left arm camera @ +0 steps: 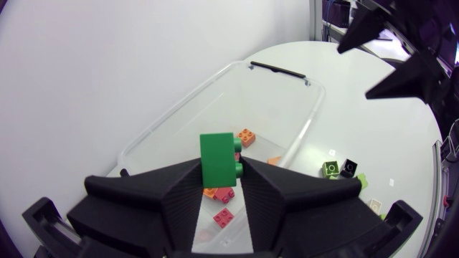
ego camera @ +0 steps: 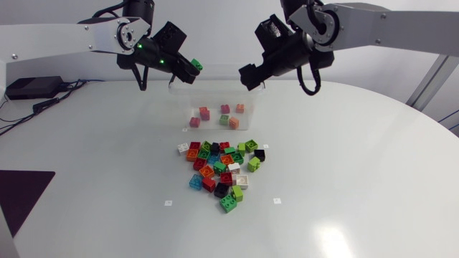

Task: Place the duplo bricks in the container

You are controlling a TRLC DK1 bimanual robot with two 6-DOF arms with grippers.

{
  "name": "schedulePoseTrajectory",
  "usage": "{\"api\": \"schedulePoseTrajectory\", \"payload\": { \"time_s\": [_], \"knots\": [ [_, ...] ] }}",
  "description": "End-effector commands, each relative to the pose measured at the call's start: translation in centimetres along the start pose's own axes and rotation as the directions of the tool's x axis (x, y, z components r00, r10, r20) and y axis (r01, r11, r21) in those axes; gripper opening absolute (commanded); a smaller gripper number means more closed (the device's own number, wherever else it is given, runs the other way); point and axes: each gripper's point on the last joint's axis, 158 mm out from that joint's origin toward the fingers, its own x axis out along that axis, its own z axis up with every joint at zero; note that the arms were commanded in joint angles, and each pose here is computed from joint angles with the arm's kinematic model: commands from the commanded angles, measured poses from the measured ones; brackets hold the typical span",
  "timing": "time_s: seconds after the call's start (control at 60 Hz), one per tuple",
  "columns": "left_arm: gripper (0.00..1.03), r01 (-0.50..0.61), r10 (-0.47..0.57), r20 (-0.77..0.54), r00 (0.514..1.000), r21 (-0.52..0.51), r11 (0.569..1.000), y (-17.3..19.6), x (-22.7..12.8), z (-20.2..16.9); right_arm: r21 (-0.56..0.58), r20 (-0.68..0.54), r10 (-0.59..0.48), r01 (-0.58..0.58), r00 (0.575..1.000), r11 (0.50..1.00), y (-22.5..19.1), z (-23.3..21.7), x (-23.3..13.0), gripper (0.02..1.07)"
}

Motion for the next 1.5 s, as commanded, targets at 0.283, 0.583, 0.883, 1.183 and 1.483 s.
{"api": "schedulePoseTrajectory", "payload": {
  "time_s": [0.283, 0.583, 0.883, 1.183, 1.483],
  "knots": [
    [0.78, -0.069, 0.071, 0.020, 0.997, -0.073, 0.995, 2.0, 2.3, 1.3, -0.056, -0.114, 0.051, -0.058, 0.992, 0.997, 3.0, -8.3, -2.0, 1.02],
    [0.94, -0.116, 0.121, 0.054, 0.991, -0.088, 0.989, 2.4, -0.5, 3.4, 0.037, -0.315, 0.043, -0.032, 0.948, 0.999, 3.2, -14.1, -0.6, 1.02],
    [0.96, -0.259, 0.267, 0.072, 0.961, -0.103, 0.960, 2.4, -5.4, 2.7, 0.152, -0.420, 0.048, 0.018, 0.906, 0.988, 3.9, -16.7, 1.1, 1.00],
    [0.96, -0.341, 0.350, 0.093, 0.932, -0.098, 0.935, 0.9, -9.5, -0.6, 0.259, -0.519, 0.043, 0.109, 0.854, 0.960, 3.7, -19.0, 3.9, 0.99],
    [0.96, -0.378, 0.386, 0.094, 0.918, -0.085, 0.922, -1.1, -11.7, -5.1, 0.349, -0.590, 0.095, 0.148, 0.802, 0.925, 3.6, -21.6, 6.4, 0.99]
  ]
}}
